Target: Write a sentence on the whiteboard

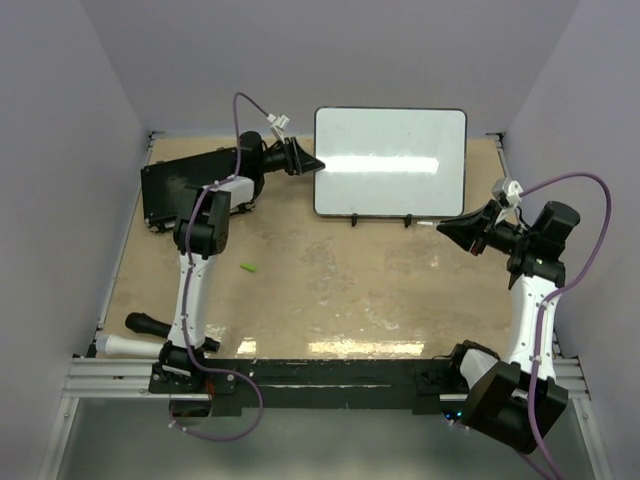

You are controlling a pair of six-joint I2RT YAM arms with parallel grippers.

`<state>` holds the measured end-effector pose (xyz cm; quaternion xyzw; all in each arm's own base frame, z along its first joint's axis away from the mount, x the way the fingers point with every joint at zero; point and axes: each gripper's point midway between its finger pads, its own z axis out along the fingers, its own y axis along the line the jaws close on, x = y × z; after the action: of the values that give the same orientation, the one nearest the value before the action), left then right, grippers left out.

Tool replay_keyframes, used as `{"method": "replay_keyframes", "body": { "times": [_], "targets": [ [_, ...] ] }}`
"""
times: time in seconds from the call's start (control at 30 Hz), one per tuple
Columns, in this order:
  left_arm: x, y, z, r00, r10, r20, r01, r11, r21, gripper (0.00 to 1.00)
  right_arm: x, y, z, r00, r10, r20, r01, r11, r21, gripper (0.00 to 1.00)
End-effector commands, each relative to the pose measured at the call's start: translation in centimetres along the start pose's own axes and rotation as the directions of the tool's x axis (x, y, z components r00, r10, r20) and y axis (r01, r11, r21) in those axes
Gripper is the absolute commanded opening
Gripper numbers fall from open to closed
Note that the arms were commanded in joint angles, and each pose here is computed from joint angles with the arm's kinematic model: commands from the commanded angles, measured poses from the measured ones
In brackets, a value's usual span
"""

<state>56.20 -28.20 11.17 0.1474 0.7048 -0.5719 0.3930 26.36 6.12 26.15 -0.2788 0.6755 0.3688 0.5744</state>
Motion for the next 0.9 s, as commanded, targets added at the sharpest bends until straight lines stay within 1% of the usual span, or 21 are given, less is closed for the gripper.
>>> {"method": "replay_keyframes", "body": {
  "times": [0.0, 0.1, 0.13, 0.2, 0.27, 0.3, 0.43, 0.53, 0.67, 0.87],
  "targets": [
    [-2.1, -3.2, 2.3, 0.997, 0.068, 0.035, -0.072, 0.990, 0.121, 0.58, -0.7, 0.0, 0.0, 0.999, -0.033, 0.009, 0.033, 0.999, -0.005, 0.00],
    [-2.3, -3.6, 2.5, 0.997, 0.065, 0.050, -0.072, 0.984, 0.160, 0.50, -0.7, 0.0, 0.0, 0.999, -0.036, 0.009, 0.036, 0.999, -0.003, 0.00],
    [-2.3, -3.8, 2.5, 0.997, 0.065, 0.052, -0.073, 0.982, 0.172, 0.47, -0.7, 0.0, 0.0, 0.999, -0.035, 0.008, 0.035, 0.999, -0.006, 0.00],
    [-2.5, -4.1, 2.6, 0.997, 0.066, 0.050, -0.074, 0.978, 0.193, 0.43, -0.7, 0.0, 0.0, 0.999, -0.034, 0.008, 0.034, 0.999, -0.008, 0.00],
    [-2.4, -4.3, 2.7, 0.997, 0.069, 0.046, -0.077, 0.976, 0.205, 0.13, -0.6, 0.0, 0.1, 1.000, -0.029, 0.007, 0.029, 1.000, -0.011, 0.00],
    [-2.6, -4.4, 2.8, 0.996, 0.071, 0.049, -0.080, 0.976, 0.205, 0.00, -0.6, 0.0, 0.1, 1.000, -0.029, 0.006, 0.029, 1.000, -0.011, 0.00],
    [-3.9, -5.9, 2.2, 0.992, 0.103, 0.077, -0.117, 0.970, 0.212, 0.00, -0.5, -0.1, 0.2, 1.000, -0.028, 0.002, 0.028, 1.000, -0.010, 0.00],
    [-6.1, -8.1, 1.4, 0.982, 0.150, 0.119, -0.173, 0.960, 0.219, 0.00, -0.5, 0.0, 0.2, 1.000, -0.032, 0.000, 0.032, 0.999, -0.014, 0.00],
    [-9.4, -12.3, 0.5, 0.963, 0.197, 0.183, -0.236, 0.944, 0.230, 0.00, -0.6, 0.3, 0.2, 0.999, -0.035, 0.003, 0.035, 0.999, -0.024, 0.00],
    [-13.7, -17.0, -0.4, 0.936, 0.220, 0.275, -0.279, 0.940, 0.198, 0.00, -0.9, 0.8, 0.2, 0.999, -0.045, 0.007, 0.046, 0.998, -0.035, 0.00]
  ]
}}
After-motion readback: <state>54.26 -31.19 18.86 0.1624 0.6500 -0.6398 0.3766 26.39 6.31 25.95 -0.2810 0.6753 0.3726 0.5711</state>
